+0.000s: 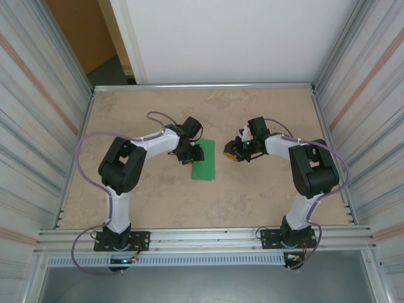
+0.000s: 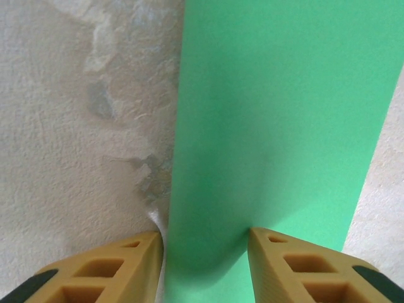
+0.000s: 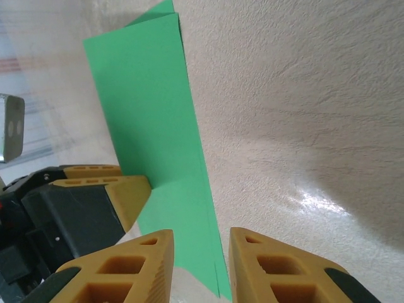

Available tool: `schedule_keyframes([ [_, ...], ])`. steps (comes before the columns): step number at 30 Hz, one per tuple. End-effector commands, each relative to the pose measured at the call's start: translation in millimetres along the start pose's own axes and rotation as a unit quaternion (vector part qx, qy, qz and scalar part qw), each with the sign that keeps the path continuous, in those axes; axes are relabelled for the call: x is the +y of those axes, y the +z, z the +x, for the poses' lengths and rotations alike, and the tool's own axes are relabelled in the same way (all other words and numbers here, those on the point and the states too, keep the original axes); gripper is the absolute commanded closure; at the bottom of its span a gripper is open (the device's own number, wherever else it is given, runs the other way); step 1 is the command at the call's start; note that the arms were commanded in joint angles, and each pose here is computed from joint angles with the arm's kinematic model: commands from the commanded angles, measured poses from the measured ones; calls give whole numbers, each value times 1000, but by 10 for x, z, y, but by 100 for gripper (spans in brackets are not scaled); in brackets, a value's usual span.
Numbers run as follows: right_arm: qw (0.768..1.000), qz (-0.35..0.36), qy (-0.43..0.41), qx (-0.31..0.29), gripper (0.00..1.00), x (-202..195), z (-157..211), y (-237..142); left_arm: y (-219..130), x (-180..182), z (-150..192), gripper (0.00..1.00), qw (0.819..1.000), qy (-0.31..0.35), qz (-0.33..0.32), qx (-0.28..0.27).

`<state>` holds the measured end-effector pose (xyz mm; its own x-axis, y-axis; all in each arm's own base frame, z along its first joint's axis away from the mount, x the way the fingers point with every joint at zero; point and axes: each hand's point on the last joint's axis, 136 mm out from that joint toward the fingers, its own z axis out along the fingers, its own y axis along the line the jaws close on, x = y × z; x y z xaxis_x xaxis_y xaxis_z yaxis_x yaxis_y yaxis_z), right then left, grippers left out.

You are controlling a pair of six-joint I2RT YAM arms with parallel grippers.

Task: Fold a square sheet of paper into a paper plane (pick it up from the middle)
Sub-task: First fold in half a square sheet of paper at the center of the table.

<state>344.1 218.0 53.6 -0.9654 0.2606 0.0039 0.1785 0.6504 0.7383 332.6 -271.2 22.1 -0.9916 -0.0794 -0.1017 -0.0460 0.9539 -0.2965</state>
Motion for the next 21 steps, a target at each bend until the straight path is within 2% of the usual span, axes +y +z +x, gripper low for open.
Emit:
schedule_keyframes([
  [1, 1000, 1, -8, 11, 72, -25, 58, 43, 244, 389, 279, 62, 995, -43, -81, 48],
  [8, 1000, -1, -7, 25, 73, -34, 97, 122, 289, 428, 306, 60, 992, -62, -95, 56],
  [21, 999, 2, -23, 36, 73, 7, 142, 186, 587, 538, 553, 56, 984, -59, -130, 103],
])
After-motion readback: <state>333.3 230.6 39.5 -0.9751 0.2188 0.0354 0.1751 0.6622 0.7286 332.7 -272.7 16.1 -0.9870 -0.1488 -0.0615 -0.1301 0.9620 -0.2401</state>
